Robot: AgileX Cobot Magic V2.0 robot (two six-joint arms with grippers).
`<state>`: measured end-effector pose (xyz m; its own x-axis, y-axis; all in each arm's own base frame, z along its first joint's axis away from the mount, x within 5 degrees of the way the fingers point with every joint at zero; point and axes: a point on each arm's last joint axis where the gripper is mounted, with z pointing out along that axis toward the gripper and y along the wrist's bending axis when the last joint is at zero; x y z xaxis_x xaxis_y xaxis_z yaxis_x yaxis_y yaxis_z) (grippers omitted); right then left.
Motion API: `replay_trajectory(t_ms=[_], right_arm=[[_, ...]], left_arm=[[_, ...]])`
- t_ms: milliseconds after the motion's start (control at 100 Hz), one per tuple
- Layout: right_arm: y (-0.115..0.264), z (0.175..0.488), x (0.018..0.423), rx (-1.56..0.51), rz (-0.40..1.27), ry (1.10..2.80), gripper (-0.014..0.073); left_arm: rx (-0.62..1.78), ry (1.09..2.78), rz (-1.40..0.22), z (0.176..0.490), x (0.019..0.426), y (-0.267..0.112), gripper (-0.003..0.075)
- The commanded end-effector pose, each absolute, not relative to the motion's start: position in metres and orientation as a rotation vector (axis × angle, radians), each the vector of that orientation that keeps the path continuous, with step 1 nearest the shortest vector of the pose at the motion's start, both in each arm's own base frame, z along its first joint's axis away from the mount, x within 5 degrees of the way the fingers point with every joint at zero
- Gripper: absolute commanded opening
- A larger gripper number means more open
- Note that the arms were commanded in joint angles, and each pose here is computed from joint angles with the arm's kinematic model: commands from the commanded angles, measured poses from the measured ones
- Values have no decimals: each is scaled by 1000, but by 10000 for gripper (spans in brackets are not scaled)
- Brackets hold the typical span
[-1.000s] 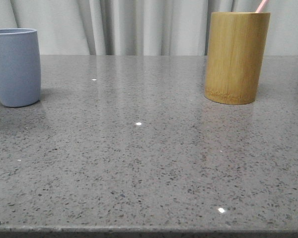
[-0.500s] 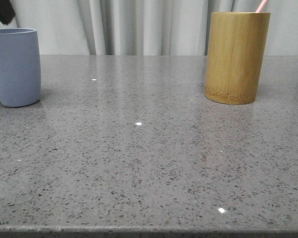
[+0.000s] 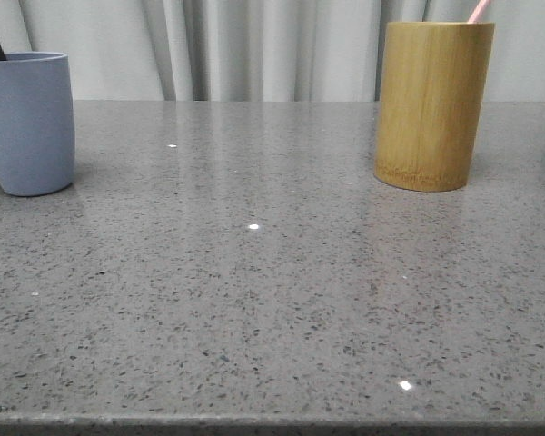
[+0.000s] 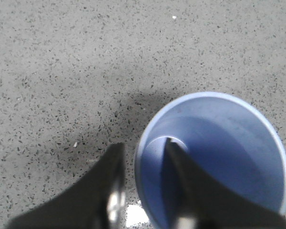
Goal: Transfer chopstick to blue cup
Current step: 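Lower the left gripper into the light blue cup and grip its rim, then slide the blue cup with the left gripper toward the bamboo cup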
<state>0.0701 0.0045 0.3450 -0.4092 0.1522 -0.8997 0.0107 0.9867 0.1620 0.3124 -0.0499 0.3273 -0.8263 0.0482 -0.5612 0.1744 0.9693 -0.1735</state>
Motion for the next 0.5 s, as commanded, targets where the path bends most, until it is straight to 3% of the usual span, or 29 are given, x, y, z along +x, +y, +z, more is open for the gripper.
replay_trajectory(t_ms=[0, 30, 270, 490], right_arm=[[4, 363, 74, 107, 147, 1875, 572], [4, 363, 74, 107, 148, 1871, 572], [4, 364, 75, 106, 148, 1862, 572], [4, 364, 75, 106, 148, 1863, 572]], left_arm=[[126, 2424, -308, 350, 311, -49, 15], [125, 2424, -310, 350, 311, -49, -22], [127, 2439, -328, 352, 310, -50, -19], [145, 2402, -401, 385, 308, -56, -19]])
